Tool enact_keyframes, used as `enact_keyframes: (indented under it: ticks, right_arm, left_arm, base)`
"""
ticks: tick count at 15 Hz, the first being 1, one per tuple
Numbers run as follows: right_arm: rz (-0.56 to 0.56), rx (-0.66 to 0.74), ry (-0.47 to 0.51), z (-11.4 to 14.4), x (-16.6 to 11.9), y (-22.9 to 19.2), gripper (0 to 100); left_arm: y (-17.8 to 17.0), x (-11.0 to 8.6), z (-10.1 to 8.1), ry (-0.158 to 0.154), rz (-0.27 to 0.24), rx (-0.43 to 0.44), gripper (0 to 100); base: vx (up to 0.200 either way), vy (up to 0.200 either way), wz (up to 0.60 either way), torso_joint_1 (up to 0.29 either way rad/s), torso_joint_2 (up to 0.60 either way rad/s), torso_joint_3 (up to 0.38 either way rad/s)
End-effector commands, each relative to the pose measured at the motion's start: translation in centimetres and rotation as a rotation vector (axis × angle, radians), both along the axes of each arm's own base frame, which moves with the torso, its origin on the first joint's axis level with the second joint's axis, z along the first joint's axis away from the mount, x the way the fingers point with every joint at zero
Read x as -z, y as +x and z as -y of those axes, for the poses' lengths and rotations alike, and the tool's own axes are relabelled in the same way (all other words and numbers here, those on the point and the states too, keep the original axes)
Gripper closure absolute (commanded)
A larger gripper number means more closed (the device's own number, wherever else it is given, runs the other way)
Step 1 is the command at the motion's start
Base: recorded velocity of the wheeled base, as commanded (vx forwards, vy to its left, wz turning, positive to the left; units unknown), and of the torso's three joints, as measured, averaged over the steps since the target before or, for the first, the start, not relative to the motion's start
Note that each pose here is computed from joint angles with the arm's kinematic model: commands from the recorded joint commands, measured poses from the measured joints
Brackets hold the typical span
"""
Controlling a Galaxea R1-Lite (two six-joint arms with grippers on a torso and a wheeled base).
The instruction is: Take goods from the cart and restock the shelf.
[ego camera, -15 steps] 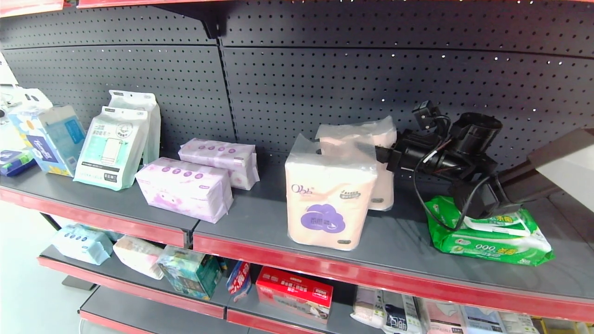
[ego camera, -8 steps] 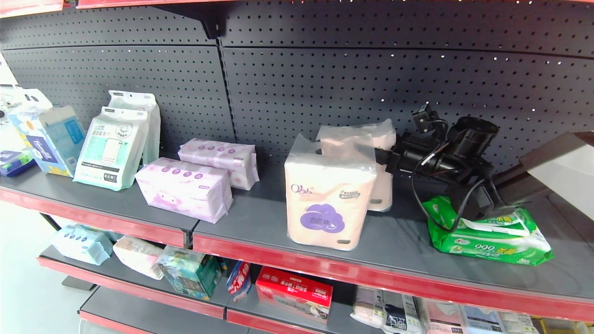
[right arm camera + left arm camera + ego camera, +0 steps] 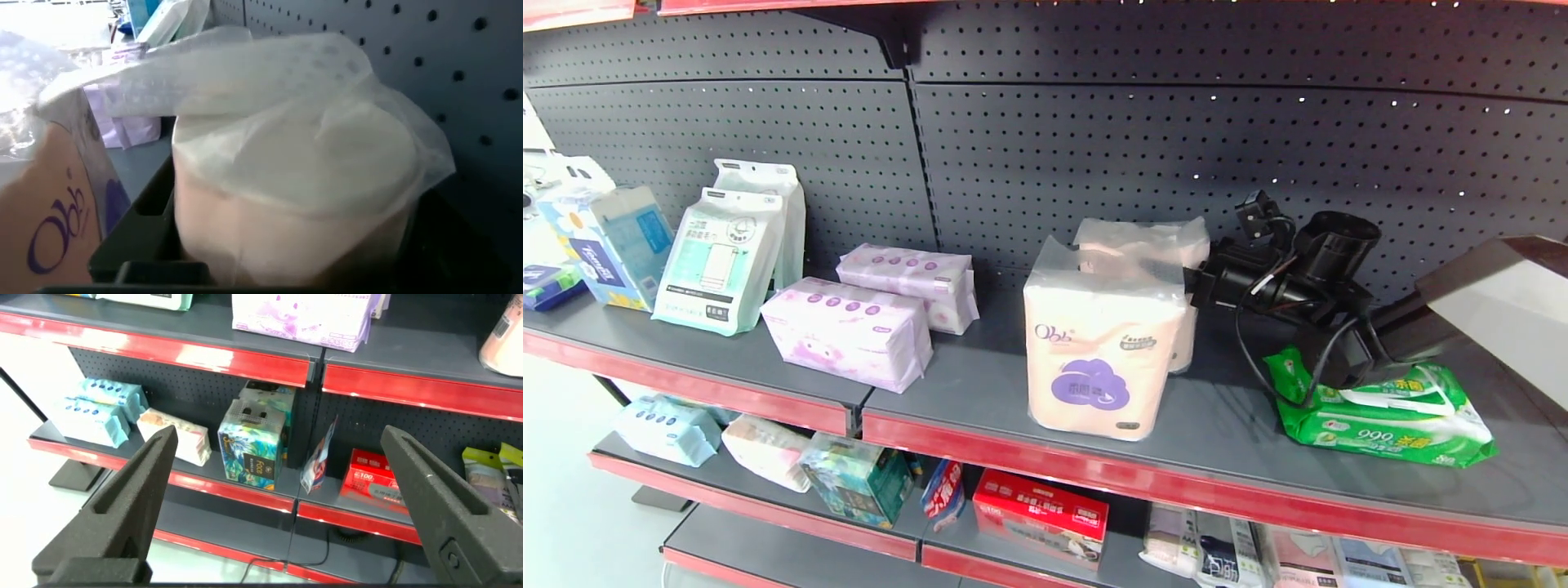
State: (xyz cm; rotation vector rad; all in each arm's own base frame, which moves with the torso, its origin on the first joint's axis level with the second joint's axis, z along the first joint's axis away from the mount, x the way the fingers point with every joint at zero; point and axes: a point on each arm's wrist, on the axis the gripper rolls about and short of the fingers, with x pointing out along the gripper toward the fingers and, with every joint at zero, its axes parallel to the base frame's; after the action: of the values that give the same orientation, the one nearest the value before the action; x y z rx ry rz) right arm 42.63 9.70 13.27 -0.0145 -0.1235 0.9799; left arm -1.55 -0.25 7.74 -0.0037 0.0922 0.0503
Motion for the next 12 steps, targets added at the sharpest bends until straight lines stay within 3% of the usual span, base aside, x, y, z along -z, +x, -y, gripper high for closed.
enact_keyframes:
  ticks: [1,8,12]
  right_arm:
    - [-0.004,-0.013,0.000,-0.6,0.3,0.1,100]
    - [0.011,-0.077,-0.030,1.6,0.4,0.0,100]
    - [0.012,-0.085,-0.055,1.7,1.2,-0.3,100]
  left_arm:
    - [0.0,0.0,0.0,0.000,0.000,-0.002,0]
    - [0.0,0.0,0.0,0.000,-0.001,0.000,0]
    - [0.0,0.0,0.0,0.000,-0.001,0.000,0]
  base:
    - [0.000,0.000,0.00,0.000,0.00,0.000]
    - [0.000,0.000,0.00,0.000,0.00,0.000]
    - [0.000,0.000,0.00,0.000,0.00,0.000]
